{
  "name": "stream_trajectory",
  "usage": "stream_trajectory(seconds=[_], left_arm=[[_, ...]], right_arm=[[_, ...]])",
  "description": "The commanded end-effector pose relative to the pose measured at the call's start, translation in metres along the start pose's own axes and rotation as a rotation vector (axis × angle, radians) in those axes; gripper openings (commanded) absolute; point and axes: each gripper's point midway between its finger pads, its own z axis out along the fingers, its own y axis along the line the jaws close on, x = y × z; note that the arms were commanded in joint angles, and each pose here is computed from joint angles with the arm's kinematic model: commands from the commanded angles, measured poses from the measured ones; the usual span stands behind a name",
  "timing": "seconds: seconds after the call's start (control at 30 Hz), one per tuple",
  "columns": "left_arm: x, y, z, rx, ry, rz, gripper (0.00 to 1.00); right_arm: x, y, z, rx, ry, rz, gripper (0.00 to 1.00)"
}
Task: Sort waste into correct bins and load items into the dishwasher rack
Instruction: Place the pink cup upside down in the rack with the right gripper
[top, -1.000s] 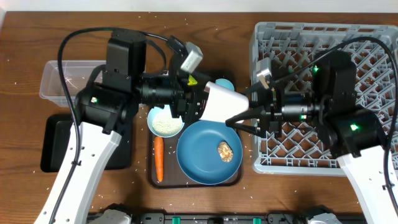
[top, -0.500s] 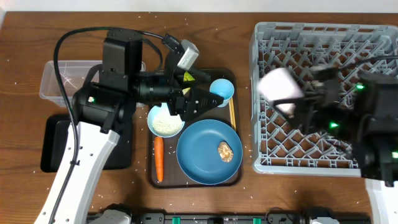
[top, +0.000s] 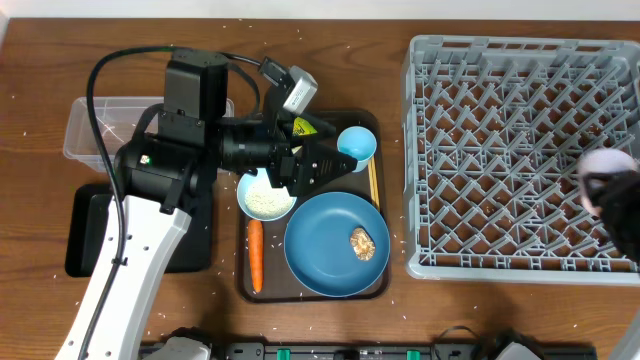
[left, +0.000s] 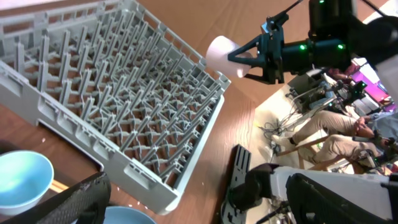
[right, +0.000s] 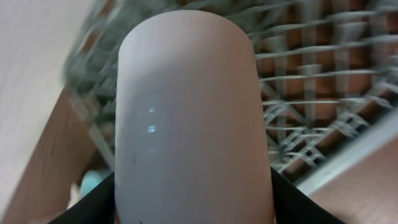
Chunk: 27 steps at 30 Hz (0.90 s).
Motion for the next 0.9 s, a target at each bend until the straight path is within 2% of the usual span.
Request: stream_trajectory(seconds=[0.0,0.17,0.3,0.57,0.63,0.73,0.8,0.87], left_arm=[[-0.006,-0.007,-0.005,-0.002,-0.013,0.021,0.91],[-0.006,-0.007,-0.005,-0.002,-0.013,0.021,0.91],[-0.006,-0.007,-0.005,-0.002,-0.013,0.020,0.91],[-0.002,-0.007,-0.005,-0.001,-0.003,0.002,0.91],[-0.002,-0.006,-0.005,-0.002,-0.002,0.001,0.91],[-0.002,-0.006,-0.005,-0.003,-0.003,0.001,0.91],[-0.002,0.002,-0.005,-0.050,-0.001,0.000,0.91],[0.001,0.022,-0.007,-0.171,0.009,-0.013,0.91]], right_arm=[[-0.017,-0.024,0.007,0.056,-0.005,0.137,0.35],[-0.023,-0.045,0.035,0.092,0.088,0.281,0.43],[-0.019,-0.046,0.059,0.064,0.196,0.334,0.43],[-0.009,-0.070,0.098,0.137,0.330,0.400,0.43],[-0.008,-0.076,0.103,0.164,0.343,0.406,0.49],[-0.005,-0.079,0.109,0.168,0.367,0.418,0.73],[-0.007,-0.075,0.111,0.141,0.367,0.418,0.78],[-0.011,-0.065,0.107,0.094,0.363,0.397,0.79]])
